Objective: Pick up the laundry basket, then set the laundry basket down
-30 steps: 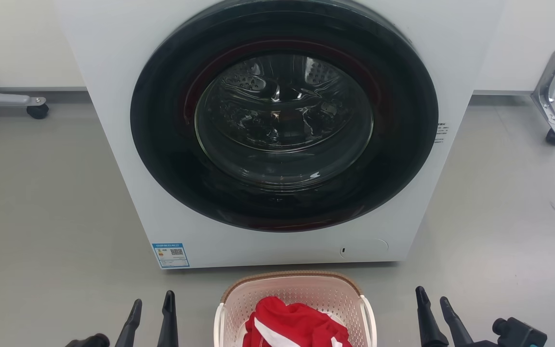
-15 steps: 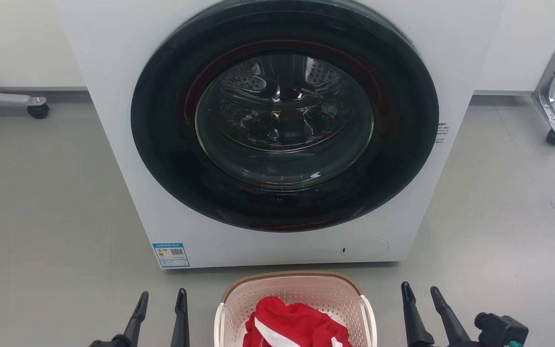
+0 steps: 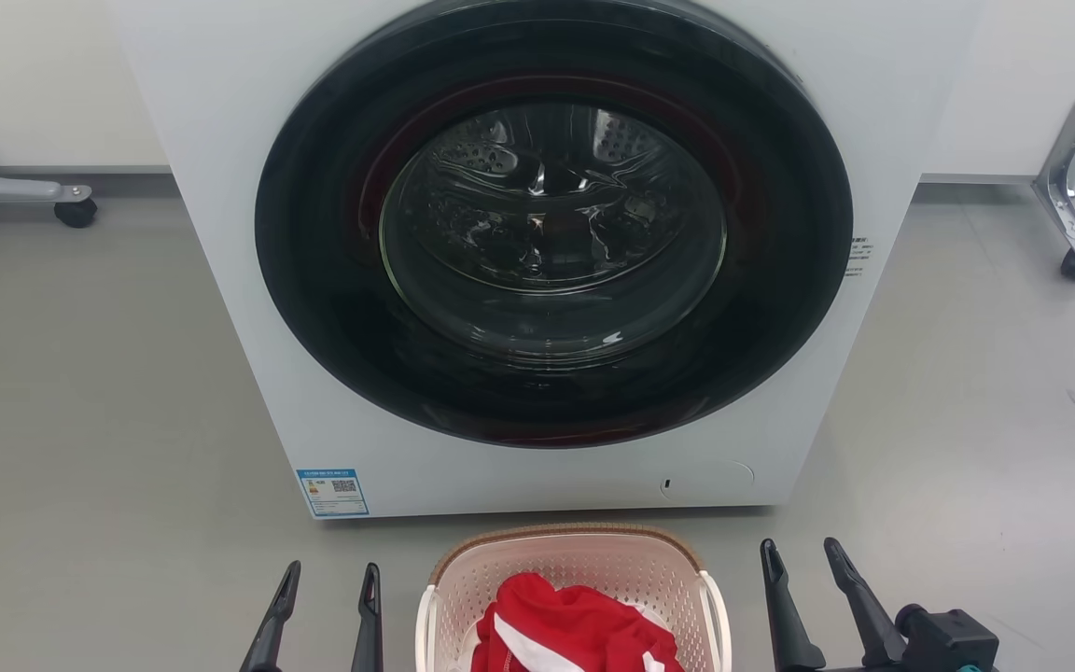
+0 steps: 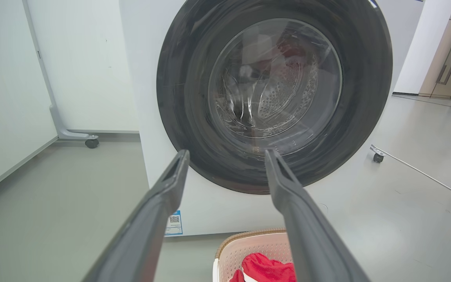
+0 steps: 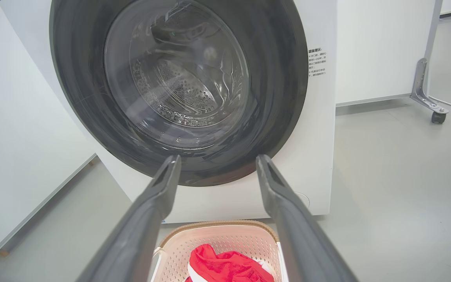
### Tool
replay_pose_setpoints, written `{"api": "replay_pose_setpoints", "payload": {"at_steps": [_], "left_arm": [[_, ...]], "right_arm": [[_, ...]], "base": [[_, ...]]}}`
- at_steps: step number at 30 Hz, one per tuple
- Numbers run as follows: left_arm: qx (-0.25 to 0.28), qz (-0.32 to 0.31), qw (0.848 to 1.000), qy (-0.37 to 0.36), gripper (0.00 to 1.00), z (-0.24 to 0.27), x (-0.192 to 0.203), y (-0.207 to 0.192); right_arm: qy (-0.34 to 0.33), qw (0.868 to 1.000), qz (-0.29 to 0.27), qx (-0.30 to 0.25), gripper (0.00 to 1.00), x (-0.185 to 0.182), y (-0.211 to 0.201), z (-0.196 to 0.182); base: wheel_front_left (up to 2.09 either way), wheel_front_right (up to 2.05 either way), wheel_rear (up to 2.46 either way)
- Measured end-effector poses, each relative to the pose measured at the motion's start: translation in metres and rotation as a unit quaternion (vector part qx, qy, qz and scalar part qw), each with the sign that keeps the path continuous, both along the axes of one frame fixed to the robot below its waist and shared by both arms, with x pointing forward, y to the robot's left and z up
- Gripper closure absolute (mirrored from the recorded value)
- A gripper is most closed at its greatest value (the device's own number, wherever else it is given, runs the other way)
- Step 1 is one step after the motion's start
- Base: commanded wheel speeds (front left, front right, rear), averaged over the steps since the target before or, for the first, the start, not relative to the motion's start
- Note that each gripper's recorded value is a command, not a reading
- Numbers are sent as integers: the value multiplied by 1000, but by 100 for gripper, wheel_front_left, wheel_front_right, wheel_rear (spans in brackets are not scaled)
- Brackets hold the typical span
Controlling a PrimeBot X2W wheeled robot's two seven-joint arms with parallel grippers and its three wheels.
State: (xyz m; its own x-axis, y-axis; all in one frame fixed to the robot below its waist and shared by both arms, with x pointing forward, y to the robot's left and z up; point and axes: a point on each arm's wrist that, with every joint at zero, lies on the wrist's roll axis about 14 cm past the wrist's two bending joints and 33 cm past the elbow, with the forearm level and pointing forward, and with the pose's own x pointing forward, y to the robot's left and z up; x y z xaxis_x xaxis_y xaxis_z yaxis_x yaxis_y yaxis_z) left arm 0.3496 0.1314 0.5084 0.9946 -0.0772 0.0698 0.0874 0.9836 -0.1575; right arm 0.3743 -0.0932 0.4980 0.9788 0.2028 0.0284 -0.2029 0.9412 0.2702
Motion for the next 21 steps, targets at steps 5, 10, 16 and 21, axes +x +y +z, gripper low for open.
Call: {"api": "replay_pose_setpoints", "payload": {"at_steps": [5,10,16,21], "left_arm": [[1,1,1000,1,0,-1,0,1],[-1,4,1000,3,0,-3,1,2],[-5,10,1000,7,0,-4,2,5],[-5,13,1000,9,0,-6,2,7]], "right_arm": [[-1,1000,-4,-2,0,1,-2,0],[0,1000,-8,-1,0,2,-5,0],[-3,1000,-21,0,0,5,-13,2],[-4,1000,-27,0,0,6,-17,2]], "base": [[0,0,0],[0,0,0],[0,0,0],[0,0,0]]}}
